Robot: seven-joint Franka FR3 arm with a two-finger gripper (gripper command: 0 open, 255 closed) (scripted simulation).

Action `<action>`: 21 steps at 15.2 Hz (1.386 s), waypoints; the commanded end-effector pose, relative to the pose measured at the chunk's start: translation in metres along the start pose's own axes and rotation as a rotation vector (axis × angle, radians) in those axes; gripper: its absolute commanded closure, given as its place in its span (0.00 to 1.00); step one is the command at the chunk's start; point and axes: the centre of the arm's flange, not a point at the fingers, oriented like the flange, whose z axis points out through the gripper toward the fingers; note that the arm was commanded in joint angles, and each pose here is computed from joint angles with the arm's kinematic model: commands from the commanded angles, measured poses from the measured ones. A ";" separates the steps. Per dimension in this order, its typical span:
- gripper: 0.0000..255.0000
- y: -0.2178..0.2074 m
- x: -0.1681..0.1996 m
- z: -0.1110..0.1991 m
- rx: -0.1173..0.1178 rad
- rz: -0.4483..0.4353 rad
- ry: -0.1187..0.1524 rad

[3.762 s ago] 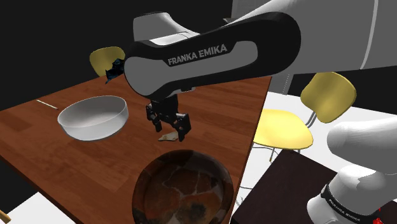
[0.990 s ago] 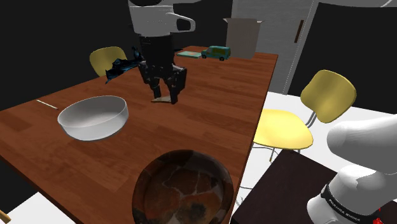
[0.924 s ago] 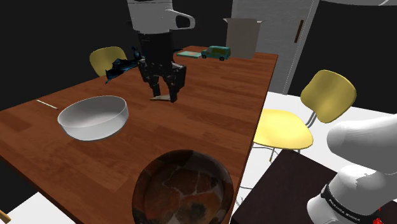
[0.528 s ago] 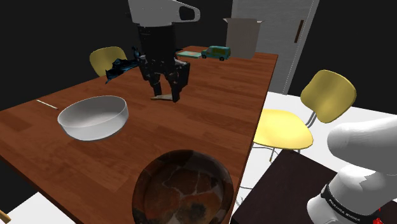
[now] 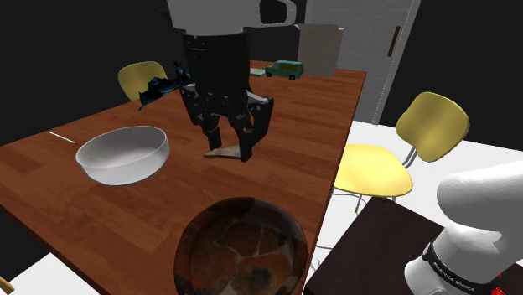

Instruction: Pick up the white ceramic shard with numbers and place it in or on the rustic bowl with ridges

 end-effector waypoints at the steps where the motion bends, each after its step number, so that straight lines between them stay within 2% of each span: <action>1: 1.00 0.020 -0.020 -0.001 0.000 0.001 -0.001; 5: 1.00 0.065 -0.061 -0.006 0.000 0.001 -0.001; 21: 1.00 0.065 -0.064 0.074 0.000 0.001 -0.001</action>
